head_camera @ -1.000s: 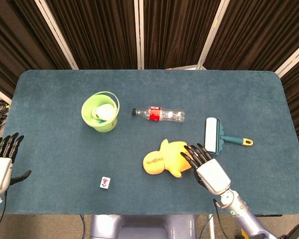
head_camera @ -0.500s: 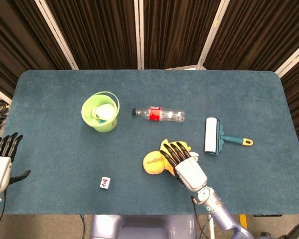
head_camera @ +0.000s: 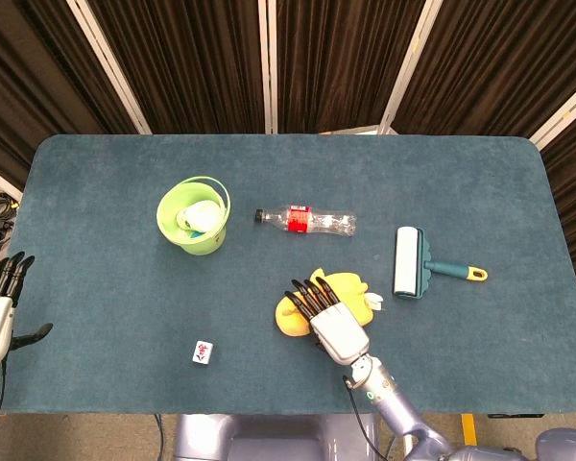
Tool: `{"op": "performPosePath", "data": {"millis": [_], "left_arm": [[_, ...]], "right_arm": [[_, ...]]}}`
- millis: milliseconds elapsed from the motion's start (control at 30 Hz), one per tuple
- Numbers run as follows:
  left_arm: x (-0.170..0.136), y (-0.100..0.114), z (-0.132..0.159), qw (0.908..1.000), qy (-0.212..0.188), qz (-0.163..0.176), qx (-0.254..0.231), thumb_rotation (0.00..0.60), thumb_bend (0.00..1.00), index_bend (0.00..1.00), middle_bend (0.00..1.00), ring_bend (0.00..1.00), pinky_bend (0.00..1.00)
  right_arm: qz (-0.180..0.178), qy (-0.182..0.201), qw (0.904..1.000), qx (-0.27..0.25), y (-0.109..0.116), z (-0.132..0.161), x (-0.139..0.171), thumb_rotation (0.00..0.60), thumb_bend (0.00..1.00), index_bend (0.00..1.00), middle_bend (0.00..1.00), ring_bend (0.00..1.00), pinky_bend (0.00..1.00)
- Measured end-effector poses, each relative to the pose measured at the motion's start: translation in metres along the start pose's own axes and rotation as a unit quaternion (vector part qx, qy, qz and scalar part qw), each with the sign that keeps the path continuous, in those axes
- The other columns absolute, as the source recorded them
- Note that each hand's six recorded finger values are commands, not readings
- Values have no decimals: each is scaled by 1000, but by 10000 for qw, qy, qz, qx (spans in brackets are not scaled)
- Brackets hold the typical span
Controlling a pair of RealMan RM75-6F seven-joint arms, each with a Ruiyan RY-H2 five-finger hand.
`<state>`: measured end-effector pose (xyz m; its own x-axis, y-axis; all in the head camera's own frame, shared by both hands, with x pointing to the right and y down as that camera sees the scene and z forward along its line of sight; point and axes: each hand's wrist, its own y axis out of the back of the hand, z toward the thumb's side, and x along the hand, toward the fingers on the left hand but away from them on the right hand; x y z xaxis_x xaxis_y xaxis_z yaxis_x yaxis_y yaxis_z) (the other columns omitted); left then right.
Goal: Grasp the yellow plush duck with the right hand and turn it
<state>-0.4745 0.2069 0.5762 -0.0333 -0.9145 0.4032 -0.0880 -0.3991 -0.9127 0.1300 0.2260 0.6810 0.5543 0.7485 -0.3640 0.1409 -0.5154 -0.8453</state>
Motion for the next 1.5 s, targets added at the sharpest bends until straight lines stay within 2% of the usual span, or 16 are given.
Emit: {"op": "performPosePath", "data": {"millis": [267, 667, 867, 1033, 1200, 1500], "left_arm": [[2, -2, -2, 10000, 50, -29, -10, 600, 58, 0, 0, 0, 0], [2, -4, -2, 9999, 52, -97, 15, 600, 59, 0, 0, 0, 0], [2, -5, 0, 9999, 34, -107, 33, 600, 59, 0, 0, 0, 0], [2, -5, 0, 9999, 27, -111, 33, 600, 60, 0, 0, 0, 0], [1, -5, 1, 9999, 23, -110, 34, 600, 60, 0, 0, 0, 0], [1, -5, 1, 9999, 10, -106, 37, 600, 59, 0, 0, 0, 0]], "right_arm": [[-75, -9, 9996, 261, -9, 3, -14, 600, 960, 0, 0, 0, 0], [141, -324, 9978, 566, -27, -19, -11, 600, 956, 0, 0, 0, 0], [148, -485, 9968, 625, -26, -31, -9, 600, 947, 0, 0, 0, 0], [15, -688, 9950, 728, -13, -47, -8, 600, 932, 0, 0, 0, 0], [-70, -742, 9948, 697, -4, -50, -7, 600, 927, 0, 0, 0, 0], [119, -686, 9950, 718, -11, -46, -2, 600, 927, 0, 0, 0, 0]]}}
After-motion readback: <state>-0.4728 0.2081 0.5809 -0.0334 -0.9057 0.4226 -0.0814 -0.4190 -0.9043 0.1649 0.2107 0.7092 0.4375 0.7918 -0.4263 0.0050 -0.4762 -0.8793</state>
